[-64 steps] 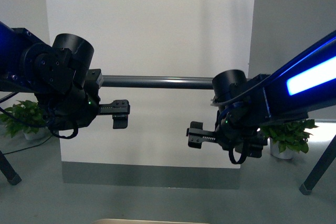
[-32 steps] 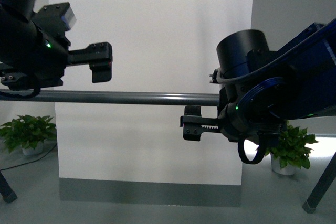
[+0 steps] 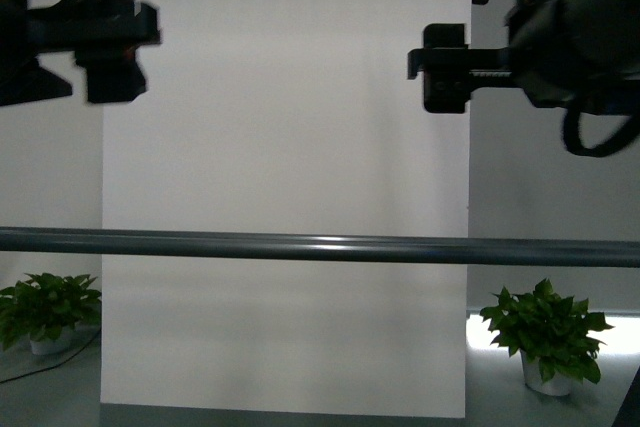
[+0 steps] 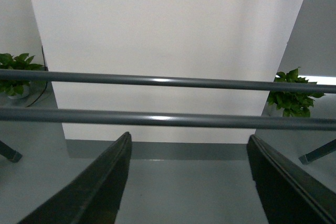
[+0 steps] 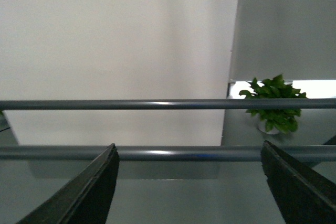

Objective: Move hamper under clothes hanger

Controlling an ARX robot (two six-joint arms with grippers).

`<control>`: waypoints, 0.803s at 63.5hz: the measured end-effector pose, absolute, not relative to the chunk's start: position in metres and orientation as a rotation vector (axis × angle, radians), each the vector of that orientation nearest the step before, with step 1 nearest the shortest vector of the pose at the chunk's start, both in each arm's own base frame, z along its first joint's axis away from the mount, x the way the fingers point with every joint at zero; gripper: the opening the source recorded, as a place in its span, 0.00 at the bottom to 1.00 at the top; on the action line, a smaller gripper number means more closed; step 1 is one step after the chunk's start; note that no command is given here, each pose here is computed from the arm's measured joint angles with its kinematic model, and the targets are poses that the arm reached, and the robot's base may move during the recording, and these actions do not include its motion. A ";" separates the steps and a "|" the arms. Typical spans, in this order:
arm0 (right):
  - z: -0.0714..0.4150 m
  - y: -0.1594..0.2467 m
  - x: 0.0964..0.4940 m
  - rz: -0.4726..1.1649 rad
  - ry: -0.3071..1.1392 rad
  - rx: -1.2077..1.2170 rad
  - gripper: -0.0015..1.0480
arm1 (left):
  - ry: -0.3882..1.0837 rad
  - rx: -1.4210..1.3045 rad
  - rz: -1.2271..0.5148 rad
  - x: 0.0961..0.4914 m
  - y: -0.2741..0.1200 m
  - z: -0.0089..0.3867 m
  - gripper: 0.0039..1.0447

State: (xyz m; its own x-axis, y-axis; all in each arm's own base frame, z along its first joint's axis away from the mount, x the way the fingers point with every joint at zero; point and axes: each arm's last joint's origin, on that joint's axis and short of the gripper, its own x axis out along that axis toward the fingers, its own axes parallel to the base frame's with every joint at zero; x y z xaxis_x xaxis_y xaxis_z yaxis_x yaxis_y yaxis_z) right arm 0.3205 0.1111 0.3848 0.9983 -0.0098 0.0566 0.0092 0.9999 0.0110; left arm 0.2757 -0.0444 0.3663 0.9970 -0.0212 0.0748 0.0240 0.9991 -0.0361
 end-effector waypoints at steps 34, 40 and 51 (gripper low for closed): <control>0.243 0.031 0.214 0.007 -0.004 -0.010 0.02 | 0.006 -0.013 0.000 0.195 -0.012 0.232 0.03; 0.230 0.025 0.204 0.001 0.009 -0.012 0.02 | 0.011 -0.010 -0.022 0.185 -0.005 0.221 0.03; 0.213 0.017 0.185 0.004 0.008 -0.011 0.02 | 0.007 -0.009 0.001 0.170 0.000 0.207 0.03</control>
